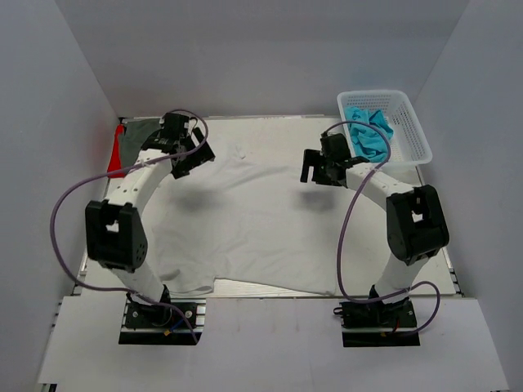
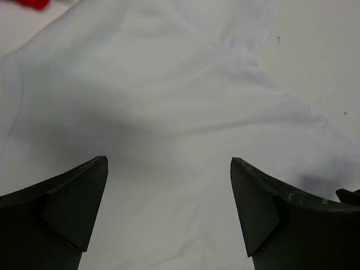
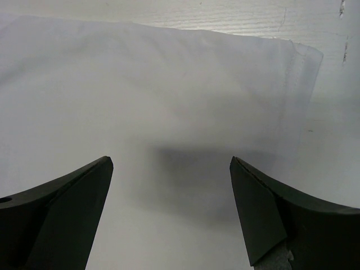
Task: Fold and stack the t-shirts
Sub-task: Flatten out the tshirt
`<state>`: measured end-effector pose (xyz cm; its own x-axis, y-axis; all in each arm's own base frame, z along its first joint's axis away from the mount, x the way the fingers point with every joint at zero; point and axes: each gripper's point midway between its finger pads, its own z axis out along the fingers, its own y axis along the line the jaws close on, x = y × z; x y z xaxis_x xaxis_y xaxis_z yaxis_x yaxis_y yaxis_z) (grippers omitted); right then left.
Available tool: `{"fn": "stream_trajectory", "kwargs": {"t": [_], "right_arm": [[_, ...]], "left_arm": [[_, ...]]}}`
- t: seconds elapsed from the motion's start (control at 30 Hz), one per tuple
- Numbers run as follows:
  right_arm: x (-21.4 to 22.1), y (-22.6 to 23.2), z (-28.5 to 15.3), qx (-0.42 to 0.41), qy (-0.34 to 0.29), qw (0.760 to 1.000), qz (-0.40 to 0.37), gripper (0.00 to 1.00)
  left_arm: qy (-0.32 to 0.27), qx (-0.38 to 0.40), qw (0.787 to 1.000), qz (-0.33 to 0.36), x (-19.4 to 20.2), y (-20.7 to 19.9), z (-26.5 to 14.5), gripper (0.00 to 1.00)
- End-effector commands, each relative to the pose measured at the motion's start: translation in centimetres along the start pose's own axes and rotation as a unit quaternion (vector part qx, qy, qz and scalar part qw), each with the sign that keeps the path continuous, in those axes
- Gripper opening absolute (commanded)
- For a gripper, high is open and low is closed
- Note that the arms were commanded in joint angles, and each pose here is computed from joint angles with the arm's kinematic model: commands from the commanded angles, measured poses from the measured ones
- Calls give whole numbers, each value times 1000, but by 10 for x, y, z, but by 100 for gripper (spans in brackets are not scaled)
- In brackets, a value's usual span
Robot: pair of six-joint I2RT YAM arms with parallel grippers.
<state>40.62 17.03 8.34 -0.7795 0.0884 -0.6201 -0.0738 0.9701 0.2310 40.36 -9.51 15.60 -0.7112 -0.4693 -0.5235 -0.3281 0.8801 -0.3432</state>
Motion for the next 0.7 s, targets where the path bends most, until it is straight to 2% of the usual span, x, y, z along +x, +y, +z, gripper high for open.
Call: {"fn": "stream_trajectory", "kwargs": {"t": [0.0,0.07,0.1,0.17,0.23,0.43,0.67], "right_arm": [[-7,-1,6,15,0,1000,4,90],[-6,-5,14,22,8,1000,7,90],[-4,-4,16,24,11,1000,7,90],[-1,-8,24,33,19,999,8,90],[1,-11,32,44,28,999,8,90],[5,-24,54,72,46,996,23,90],[-15,-44,87,132,35,990,38,90]], "left_arm": [[-15,-12,999,33,-24,-6,21,100],[-19,-9,999,33,-35,-15,36,100],[5,-26,999,39,-26,-9,59,100],[11,-24,999,39,-33,-17,72,100],[37,-35,998,41,-24,-14,100,100],[53,-53,996,42,-25,-15,142,100],[63,-61,995,39,-33,-17,181,100]]}}
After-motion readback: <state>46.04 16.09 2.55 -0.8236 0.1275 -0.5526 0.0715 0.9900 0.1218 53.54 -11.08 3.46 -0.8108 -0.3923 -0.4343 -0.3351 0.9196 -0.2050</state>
